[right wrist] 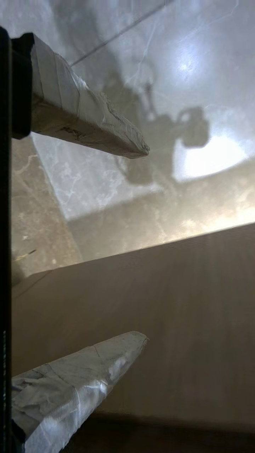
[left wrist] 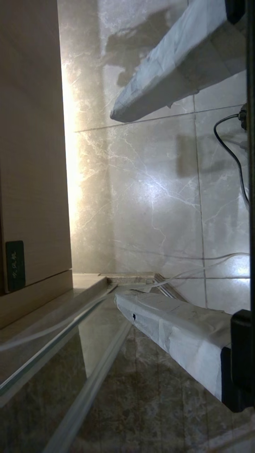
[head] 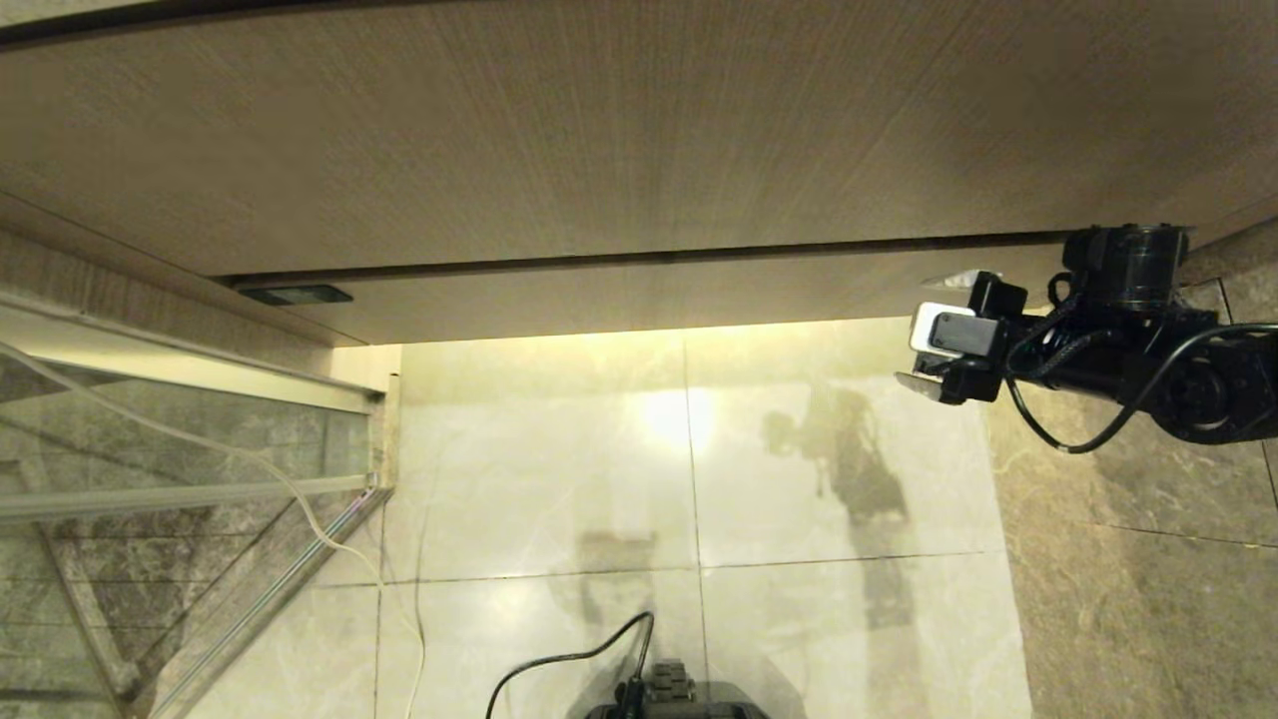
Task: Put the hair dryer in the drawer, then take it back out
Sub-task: Pull open the drawer
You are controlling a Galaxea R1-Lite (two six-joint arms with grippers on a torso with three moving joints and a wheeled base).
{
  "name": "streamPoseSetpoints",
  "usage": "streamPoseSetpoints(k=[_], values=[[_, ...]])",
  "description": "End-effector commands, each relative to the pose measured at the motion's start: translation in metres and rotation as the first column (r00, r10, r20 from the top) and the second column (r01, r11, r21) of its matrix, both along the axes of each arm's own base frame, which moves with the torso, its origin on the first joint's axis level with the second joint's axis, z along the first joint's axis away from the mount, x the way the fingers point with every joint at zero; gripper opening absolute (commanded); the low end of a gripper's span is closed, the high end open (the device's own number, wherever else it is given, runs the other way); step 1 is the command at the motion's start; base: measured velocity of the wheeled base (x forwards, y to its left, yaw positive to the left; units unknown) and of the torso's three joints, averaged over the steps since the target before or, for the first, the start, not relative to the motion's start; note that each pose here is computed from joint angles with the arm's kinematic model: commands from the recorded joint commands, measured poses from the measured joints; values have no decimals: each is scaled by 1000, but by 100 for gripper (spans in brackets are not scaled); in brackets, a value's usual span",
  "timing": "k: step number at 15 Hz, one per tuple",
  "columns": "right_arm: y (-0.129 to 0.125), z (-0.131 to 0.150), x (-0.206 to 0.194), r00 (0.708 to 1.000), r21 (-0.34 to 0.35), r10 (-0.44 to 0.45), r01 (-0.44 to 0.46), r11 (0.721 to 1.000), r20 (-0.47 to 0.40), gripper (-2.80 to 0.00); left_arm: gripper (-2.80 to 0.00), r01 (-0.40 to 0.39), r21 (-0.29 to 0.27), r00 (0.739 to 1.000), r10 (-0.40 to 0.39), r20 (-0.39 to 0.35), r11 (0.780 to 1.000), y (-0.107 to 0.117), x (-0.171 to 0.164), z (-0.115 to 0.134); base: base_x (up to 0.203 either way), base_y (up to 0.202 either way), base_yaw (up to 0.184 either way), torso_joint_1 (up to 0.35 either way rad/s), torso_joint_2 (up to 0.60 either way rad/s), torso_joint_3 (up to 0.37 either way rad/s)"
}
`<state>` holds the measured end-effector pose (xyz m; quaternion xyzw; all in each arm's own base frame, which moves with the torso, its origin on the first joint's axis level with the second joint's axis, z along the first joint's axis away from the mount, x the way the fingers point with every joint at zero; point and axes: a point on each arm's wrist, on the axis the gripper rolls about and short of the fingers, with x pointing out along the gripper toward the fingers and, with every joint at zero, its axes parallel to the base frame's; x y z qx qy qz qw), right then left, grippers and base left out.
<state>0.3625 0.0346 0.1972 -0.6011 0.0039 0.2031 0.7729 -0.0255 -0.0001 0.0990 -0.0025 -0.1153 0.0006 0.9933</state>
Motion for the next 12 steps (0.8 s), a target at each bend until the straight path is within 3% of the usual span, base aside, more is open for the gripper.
streamPoseSetpoints(k=[1,12], values=[[6,10,-13,999,-4,25,-25,1000,24,0,0,0,-1,999,0,-38,1000,0,4,-11,0,0,0,0,0,0],[21,25,-24,994,18,61,-63,998,96,0,0,1,-2,999,-1,-38,1000,0,4,-11,0,0,0,0,0,0]])
